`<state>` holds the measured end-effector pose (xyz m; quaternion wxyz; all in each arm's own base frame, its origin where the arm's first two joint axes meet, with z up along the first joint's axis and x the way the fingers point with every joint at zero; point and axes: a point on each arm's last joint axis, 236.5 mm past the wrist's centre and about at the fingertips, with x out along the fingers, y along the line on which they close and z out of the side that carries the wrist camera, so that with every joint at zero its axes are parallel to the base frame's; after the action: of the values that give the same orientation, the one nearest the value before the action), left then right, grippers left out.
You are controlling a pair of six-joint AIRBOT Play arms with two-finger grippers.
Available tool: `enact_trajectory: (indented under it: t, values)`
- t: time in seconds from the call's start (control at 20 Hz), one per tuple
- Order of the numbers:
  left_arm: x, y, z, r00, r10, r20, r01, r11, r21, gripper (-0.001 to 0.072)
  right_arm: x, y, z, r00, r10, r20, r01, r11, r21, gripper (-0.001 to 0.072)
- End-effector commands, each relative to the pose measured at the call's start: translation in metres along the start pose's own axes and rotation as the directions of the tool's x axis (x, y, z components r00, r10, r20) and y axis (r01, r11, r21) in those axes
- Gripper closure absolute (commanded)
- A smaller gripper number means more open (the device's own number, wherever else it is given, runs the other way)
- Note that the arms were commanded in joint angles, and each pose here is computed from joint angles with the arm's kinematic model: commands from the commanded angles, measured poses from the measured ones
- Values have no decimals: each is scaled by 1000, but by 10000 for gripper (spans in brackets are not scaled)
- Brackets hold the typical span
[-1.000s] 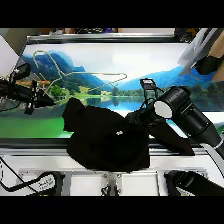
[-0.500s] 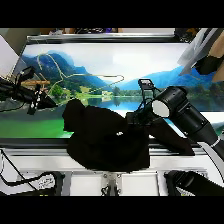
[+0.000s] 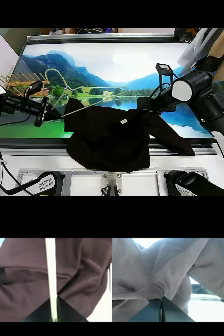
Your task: Fold the clothes and pants, and hang the long-sleeved shirts on hangers.
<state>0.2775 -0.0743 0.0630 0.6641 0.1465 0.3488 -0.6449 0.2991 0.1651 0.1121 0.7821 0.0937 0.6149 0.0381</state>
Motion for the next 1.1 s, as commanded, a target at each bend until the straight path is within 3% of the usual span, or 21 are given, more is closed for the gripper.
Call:
enact_trajectory:
  t: [0.0,0.3,0.55,1.05]
  values:
    - [13,-15,3,1000,-17,-6,17,1000,17,694,-4,-7,4,1000,-5,-1,5,1000,18,693]
    - [38,-37,19,991,-122,-56,127,989,78,693,-4,-7,3,1000,-6,-3,6,1000,18,693]
    - [48,-44,-7,959,-154,-237,168,985,42,693,-4,-7,3,1000,-6,-2,6,1000,18,693]
    - [55,-10,6,982,-9,-186,16,999,32,693,-7,-7,3,1000,-2,5,1,1000,16,693]
